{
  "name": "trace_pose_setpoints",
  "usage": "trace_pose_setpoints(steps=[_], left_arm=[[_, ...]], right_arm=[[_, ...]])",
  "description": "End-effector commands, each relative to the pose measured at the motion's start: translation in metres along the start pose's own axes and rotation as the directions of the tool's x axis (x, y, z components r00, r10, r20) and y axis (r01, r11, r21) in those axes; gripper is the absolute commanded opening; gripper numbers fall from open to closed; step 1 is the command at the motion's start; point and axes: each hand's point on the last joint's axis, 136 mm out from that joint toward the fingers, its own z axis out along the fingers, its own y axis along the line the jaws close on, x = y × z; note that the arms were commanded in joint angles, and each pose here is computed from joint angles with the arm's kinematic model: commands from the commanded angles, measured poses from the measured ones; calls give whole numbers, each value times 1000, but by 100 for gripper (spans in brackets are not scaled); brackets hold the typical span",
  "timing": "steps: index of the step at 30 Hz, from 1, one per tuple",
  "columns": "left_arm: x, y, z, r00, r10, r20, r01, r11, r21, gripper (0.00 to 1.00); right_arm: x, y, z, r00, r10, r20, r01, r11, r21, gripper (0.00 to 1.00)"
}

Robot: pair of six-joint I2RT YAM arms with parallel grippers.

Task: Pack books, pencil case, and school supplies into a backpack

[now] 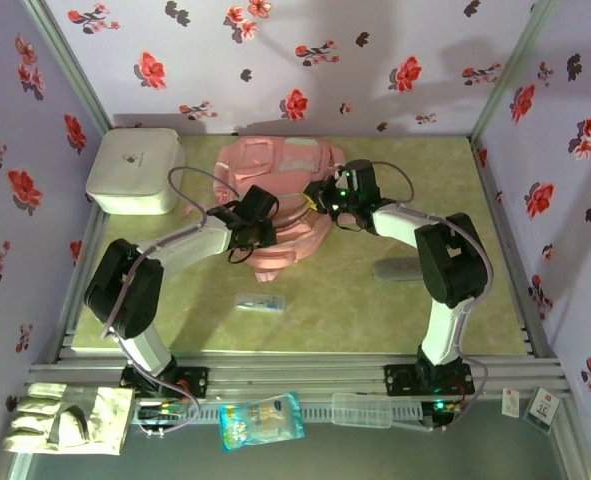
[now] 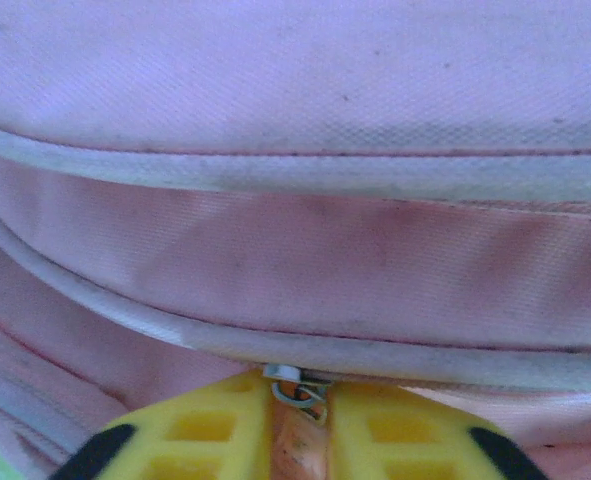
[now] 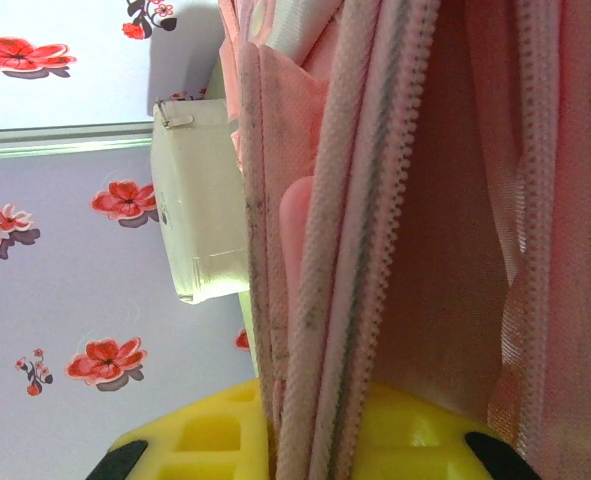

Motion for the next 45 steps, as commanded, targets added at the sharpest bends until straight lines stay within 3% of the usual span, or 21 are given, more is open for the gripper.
trace_pose_setpoints(steps=[1,8,14,18,26,30,36,42,45], left_arm=[[-8,13,-6,999,25,32,-23,997,-68,12],[-20,2,-27,995,68,68,-69,997,16,0],[-21,-15,-28,995,88,48,-94,989,117,0],[-23,-29,-28,991,129,36,-134,976,169,0],[-24,-100,-44,973,228,43,-226,892,392,0],[-23,-124,-44,973,230,33,-221,867,447,0],[-18,-140,-37,969,246,19,-226,852,473,0],[-11,-130,-33,957,291,-2,-259,855,450,0],[-5,-109,-27,947,318,-37,-276,868,413,0]], right_arm=[[-27,27,-21,992,-48,116,55,997,-56,6],[-52,11,-34,981,-61,182,62,998,-1,6],[-82,-9,-49,964,-85,251,70,995,66,6],[-84,-11,-56,967,-88,239,65,993,103,8],[-50,0,-65,976,98,196,-89,995,-51,48],[-27,6,-61,977,146,157,-133,987,-87,53],[-8,1,-52,972,192,136,-182,980,-81,50],[-19,0,-47,974,154,167,-145,987,-68,21],[-30,-2,-50,970,116,212,-112,993,-30,13]])
